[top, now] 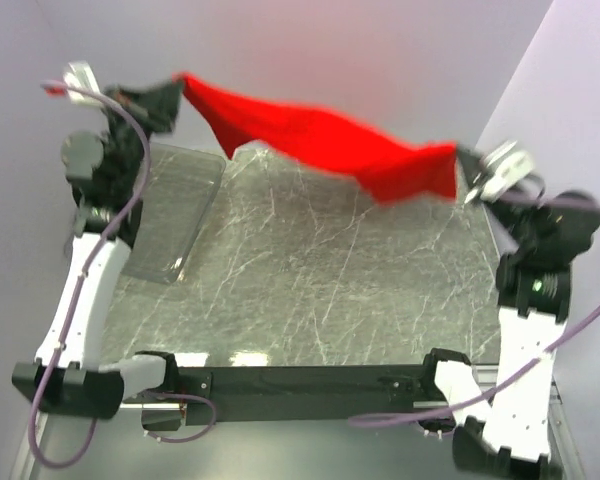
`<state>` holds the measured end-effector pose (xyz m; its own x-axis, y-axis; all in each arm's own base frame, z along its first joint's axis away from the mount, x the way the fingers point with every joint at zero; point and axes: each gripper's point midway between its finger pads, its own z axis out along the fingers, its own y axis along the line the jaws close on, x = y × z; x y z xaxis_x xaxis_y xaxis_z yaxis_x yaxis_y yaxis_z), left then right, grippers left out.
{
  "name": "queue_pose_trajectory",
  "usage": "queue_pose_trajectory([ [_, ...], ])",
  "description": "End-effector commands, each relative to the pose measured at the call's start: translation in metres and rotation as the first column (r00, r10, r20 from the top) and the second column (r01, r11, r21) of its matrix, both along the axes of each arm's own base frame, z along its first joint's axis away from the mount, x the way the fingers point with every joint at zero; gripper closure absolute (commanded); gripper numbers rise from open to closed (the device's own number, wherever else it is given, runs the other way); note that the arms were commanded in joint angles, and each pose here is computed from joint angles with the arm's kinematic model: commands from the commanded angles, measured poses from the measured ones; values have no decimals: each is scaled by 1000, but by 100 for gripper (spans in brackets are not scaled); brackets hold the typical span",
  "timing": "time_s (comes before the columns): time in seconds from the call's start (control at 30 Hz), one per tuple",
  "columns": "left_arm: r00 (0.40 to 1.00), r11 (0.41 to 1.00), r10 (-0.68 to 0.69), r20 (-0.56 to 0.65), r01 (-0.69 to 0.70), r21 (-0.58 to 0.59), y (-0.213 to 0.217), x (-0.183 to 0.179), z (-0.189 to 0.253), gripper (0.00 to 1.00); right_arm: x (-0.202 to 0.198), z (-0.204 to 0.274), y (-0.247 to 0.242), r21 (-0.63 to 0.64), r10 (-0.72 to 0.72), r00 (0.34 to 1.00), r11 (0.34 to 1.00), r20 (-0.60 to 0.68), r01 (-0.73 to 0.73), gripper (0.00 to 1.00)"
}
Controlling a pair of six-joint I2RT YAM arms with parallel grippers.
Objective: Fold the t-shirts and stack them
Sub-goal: Flatten the tshirt out
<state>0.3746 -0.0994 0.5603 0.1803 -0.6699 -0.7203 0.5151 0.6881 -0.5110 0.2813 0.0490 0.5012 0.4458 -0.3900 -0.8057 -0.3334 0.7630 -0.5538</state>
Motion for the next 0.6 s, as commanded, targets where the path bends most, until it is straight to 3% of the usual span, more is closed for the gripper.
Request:
queue_pose_trajectory([
  [0.0,975,993,-97,-202,110,53,-18,5,-100,99,-4,-111,-1,-149,4,976,988,-219,-37,100],
  [0.17,925,984,-129,-357,163,68,-23,-19,-172,99,-21,-194,-5,-182,-27,903,982,-429,-57,100],
  [0.23,897,983,-111,-428,163,85,-21,-25,-199,99,-24,-204,-7,-172,-36,884,984,-467,-51,100],
  [0.4,886,978,-34,-463,125,167,-10,-40,-210,99,-21,-195,-4,-154,-14,889,986,-459,-64,100],
  [0.47,871,973,-20,-490,130,192,-8,-41,-220,99,-20,-209,-3,-160,0,861,982,-508,-95,100],
  [0.57,843,966,-24,-537,158,204,-10,-44,-240,99,-32,-257,-1,-205,37,761,954,-648,-221,100],
])
